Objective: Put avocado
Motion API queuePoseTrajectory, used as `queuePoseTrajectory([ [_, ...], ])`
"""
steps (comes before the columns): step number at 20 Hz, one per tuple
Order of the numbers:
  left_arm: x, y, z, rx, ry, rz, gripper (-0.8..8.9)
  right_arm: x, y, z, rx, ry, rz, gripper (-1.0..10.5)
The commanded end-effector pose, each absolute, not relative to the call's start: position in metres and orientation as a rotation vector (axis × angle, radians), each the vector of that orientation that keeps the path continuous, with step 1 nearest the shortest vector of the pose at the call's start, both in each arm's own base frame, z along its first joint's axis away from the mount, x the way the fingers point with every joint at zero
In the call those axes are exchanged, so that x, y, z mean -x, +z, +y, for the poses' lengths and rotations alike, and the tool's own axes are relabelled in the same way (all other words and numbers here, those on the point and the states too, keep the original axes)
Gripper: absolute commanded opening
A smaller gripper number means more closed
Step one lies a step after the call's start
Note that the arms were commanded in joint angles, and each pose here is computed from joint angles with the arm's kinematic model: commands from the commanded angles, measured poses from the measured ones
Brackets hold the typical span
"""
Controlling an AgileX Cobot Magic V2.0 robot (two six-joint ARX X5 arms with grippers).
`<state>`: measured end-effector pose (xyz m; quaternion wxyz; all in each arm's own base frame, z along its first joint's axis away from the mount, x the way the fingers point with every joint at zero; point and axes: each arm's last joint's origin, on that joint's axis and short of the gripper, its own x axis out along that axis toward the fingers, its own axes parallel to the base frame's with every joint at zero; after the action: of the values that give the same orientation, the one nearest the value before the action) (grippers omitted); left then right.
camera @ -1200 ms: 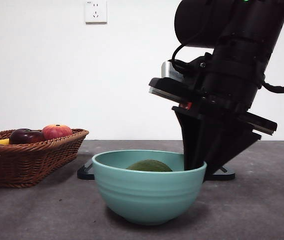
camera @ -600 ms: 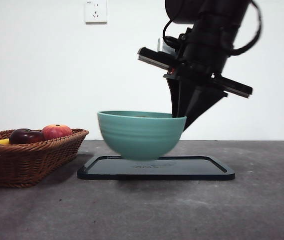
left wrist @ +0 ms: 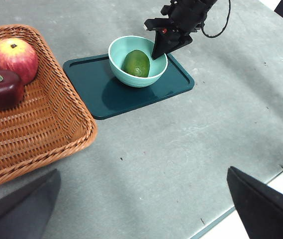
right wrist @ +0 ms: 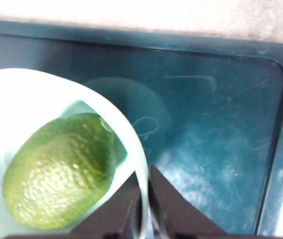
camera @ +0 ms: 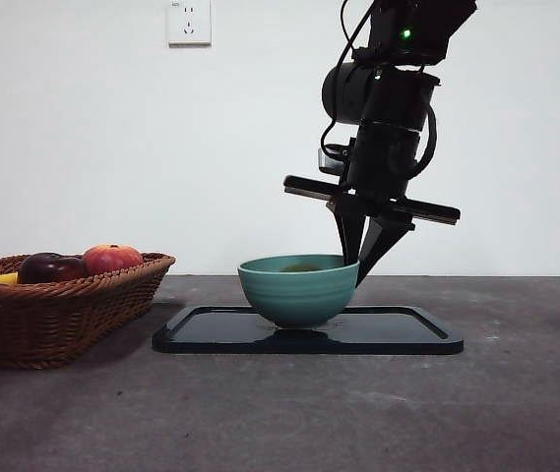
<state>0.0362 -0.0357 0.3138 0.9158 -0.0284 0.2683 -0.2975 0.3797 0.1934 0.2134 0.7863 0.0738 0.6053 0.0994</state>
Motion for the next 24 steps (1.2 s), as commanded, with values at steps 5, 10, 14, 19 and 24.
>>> queuePoseTrajectory([
  [5, -0.036, 0.316, -0.036, 0.059, -0.621, 0.537, 5.93, -0.383, 0.209, 0.205, -0.133, 0.239, 1.291, 2.4],
  [10, -0.036, 0.316, -0.036, 0.059, -0.621, 0.537, 5.93, -0.378, 0.265, 0.185, -0.056, 0.195, 1.174, 4.6],
  [14, -0.036, 0.316, -0.036, 0.059, -0.621, 0.537, 5.93, -0.328, 0.330, 0.169, 0.054, 0.175, 1.115, 6.1],
  [19, -0.036, 0.316, -0.036, 0.059, -0.621, 0.537, 5.93, -0.263, 0.371, 0.153, 0.124, 0.158, 1.059, 6.1],
  [24, -0.036, 0.316, -0.036, 0.059, -0.621, 0.537, 5.93, -0.186, 0.380, 0.129, 0.150, 0.245, 1.012, 6.1],
])
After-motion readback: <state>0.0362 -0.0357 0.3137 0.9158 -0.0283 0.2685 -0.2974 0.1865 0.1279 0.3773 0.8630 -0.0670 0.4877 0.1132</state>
